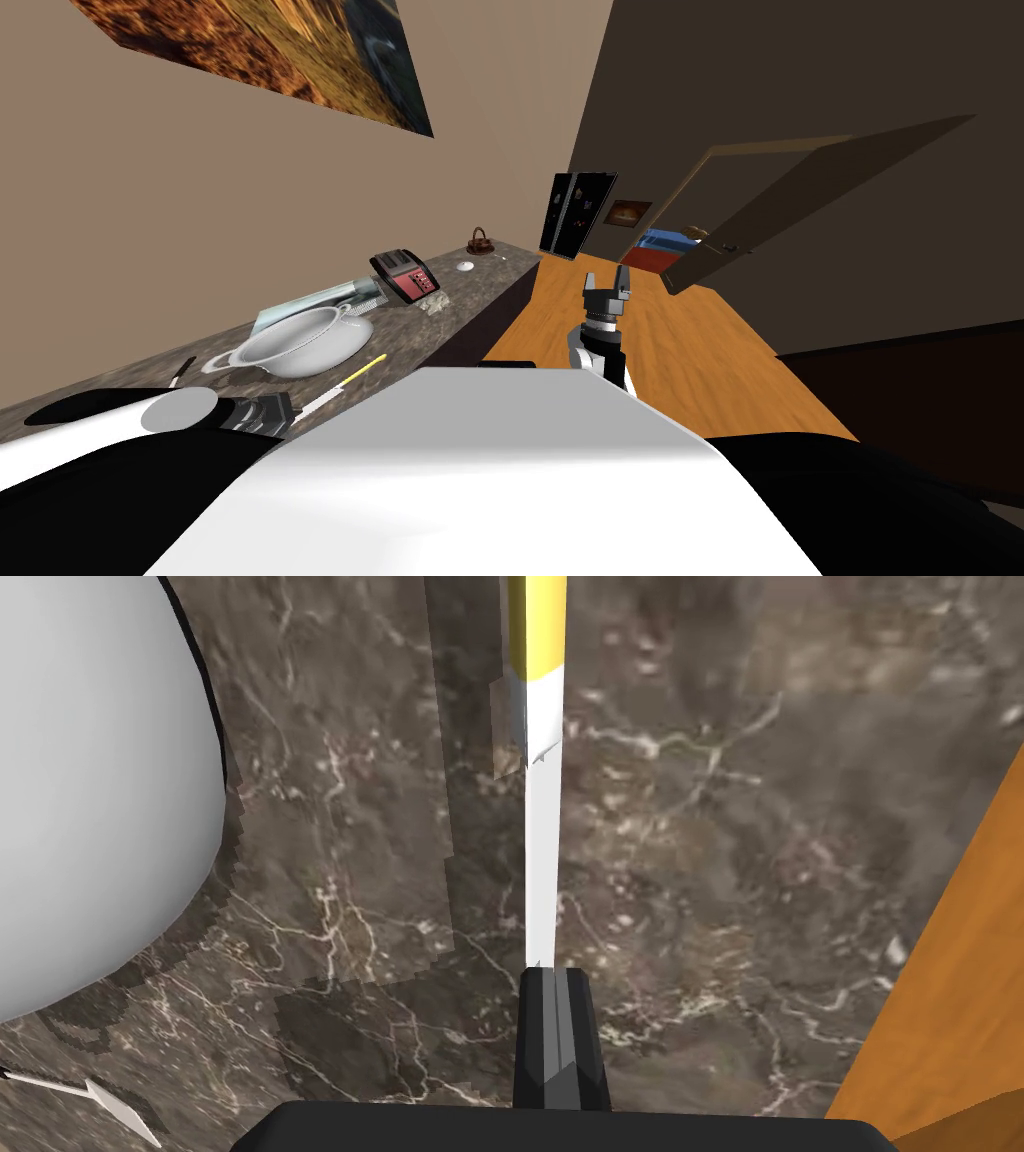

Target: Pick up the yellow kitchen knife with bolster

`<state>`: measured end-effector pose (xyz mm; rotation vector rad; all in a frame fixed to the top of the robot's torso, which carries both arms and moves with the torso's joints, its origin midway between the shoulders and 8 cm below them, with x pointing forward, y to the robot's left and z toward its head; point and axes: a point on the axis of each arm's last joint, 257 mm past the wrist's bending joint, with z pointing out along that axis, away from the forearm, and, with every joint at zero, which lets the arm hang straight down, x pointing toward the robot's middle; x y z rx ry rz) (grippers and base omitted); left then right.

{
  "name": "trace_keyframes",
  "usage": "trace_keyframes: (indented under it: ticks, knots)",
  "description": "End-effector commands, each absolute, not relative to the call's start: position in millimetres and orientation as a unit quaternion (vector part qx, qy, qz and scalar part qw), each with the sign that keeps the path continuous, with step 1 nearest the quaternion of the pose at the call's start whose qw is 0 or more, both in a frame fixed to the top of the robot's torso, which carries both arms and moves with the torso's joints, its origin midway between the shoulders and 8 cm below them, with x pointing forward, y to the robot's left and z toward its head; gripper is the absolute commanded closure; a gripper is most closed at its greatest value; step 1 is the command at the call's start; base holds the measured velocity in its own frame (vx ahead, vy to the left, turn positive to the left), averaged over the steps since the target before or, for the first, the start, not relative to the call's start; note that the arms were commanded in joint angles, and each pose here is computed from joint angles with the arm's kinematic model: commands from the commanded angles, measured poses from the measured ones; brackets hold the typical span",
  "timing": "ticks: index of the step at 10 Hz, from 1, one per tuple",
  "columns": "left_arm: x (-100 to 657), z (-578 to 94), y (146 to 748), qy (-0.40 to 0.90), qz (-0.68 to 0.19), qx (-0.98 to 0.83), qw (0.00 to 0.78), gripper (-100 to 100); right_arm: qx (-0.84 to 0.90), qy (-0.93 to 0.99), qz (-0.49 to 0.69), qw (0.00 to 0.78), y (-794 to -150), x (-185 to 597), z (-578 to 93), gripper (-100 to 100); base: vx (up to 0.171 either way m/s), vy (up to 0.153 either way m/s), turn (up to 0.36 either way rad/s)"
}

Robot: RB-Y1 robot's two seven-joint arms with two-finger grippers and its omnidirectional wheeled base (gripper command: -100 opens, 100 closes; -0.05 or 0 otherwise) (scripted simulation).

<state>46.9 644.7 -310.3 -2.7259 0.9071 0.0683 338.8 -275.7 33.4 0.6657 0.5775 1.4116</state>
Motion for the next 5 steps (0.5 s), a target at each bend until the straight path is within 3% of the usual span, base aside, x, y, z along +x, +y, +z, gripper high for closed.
trace_keyframes:
  ticks: [1,5]
  knots:
    - [40.8,-311.9,639.1,0.304,0.027,-0.945,0.117,-100,0.296,0.257,0.627,0.673,-275.7,338.8,33.4,0,-0.002,0.012,-0.131]
    - [26.7,-315.2,625.4,0.284,0.034,-0.955,0.079,-100,0.296,0.257,0.627,0.673,-275.7,338.8,33.4,0,-0.005,0.031,-0.119]
